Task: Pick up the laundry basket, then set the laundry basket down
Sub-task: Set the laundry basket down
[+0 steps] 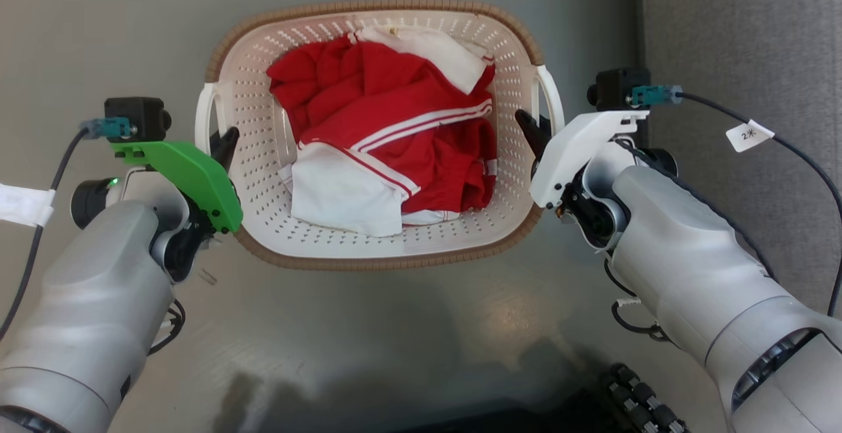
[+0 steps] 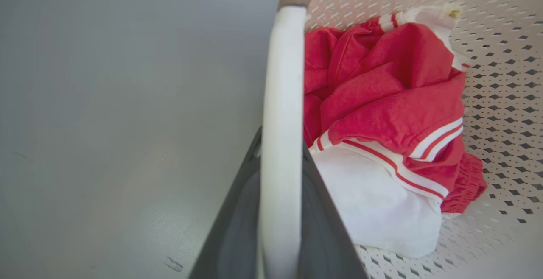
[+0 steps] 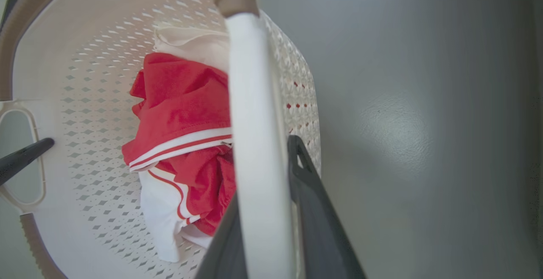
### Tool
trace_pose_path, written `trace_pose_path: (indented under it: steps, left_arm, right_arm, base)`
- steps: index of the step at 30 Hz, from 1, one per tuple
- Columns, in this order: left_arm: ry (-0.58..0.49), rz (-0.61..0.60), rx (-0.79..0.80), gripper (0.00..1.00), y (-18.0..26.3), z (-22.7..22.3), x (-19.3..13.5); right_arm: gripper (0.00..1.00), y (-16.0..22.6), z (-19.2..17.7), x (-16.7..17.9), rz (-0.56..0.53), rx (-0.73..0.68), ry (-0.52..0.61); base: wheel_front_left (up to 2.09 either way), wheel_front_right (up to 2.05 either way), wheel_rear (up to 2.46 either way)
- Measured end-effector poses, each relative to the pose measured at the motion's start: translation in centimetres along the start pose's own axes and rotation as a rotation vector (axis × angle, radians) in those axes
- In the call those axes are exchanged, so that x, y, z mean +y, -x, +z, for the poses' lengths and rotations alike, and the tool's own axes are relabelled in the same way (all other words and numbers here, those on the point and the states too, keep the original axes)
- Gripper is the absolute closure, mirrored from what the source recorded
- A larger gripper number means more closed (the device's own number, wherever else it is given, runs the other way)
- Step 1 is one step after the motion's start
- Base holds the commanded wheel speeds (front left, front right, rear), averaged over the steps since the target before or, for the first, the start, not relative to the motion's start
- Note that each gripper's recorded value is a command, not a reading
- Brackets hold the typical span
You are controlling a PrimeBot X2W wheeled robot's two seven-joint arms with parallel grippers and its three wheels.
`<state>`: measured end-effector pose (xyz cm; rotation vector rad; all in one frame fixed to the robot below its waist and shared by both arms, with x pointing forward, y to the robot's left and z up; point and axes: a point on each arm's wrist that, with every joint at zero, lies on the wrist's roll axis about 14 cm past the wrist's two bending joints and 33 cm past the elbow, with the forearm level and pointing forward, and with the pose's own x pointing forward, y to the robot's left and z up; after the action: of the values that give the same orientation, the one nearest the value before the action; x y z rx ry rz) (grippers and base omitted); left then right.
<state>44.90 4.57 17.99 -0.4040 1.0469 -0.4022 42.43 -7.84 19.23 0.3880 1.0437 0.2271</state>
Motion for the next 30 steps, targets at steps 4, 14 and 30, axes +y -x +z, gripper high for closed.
trace_pose_path:
  steps: [4,14,30]
  left_arm:
    - [0.013,0.01,0.023,1.0,-1.0,-1.3,1.1]
    - [0.027,0.014,0.029,1.0,-2.8,-2.9,2.3]
    - [0.031,0.021,0.012,1.0,-3.7,-3.5,3.1]
  right_arm:
    - [1.0,-1.2,-1.2,-0.5,-0.002,0.033,-0.013]
    - [1.0,-2.9,-2.6,-1.7,-0.024,0.042,-0.019]
    - [0.98,-4.0,-3.3,-2.1,-0.026,0.047,-0.031]
  base:
    - [0.0,0.0,0.0]
    - [0.0,0.0,0.0]
    - [0.0,0.0,0.0]
